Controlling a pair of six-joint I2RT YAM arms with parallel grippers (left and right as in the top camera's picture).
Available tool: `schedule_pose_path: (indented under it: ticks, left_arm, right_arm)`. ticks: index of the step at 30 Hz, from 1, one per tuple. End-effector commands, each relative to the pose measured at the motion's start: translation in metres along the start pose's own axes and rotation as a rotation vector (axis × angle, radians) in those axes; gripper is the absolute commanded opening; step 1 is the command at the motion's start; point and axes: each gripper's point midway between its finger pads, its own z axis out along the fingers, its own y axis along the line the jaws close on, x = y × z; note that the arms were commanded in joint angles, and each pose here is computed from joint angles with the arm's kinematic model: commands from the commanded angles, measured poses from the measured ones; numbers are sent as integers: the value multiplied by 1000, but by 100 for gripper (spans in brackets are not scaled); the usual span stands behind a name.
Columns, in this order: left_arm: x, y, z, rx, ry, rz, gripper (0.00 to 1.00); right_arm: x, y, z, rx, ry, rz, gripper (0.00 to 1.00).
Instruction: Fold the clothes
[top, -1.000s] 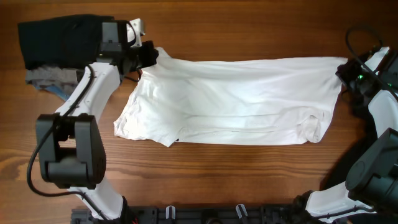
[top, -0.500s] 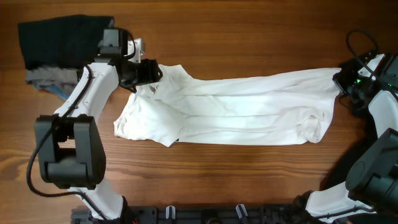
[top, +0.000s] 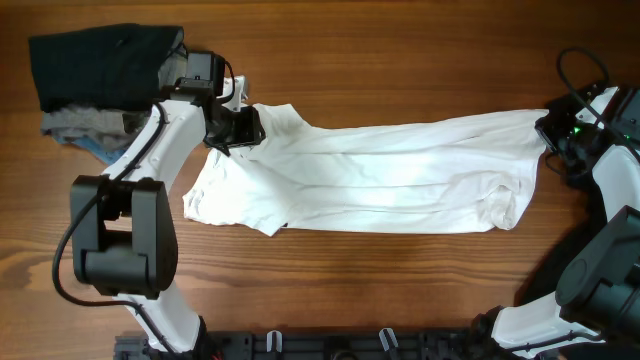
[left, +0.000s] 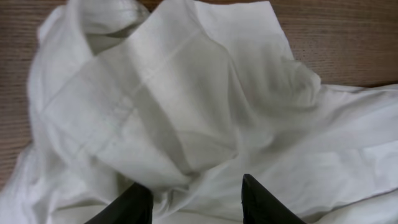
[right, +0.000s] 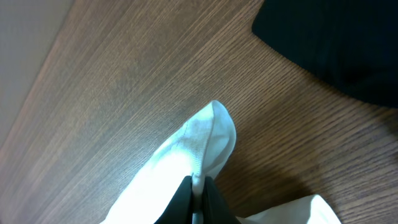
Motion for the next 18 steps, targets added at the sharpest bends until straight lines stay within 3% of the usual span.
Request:
schedule_pose_path:
  ticks: [1, 4, 5, 6, 14, 18]
  left_arm:
    - [17, -5, 30, -14, 73, 60, 42]
    - [9, -11, 33, -8, 42, 115, 26]
    - [3, -6, 30, -23, 22, 107, 11]
    - [0, -3, 27, -24, 13, 100, 4]
    - [-34, 25, -37, -61, -156, -62, 4]
    - [-17, -3, -28, 14, -85, 77, 11]
  right_arm:
    - [-5, -1, -5, 9, -22, 3, 5]
    - [-4, -1, -5, 10, -20, 3, 5]
    - [-4, -2, -5, 11, -19, 3, 5]
    - [-4, -2, -5, 11, -19, 3, 5]
    - [-4, -2, -5, 11, -19, 3, 5]
    - [-4, -2, -5, 11, -19, 3, 5]
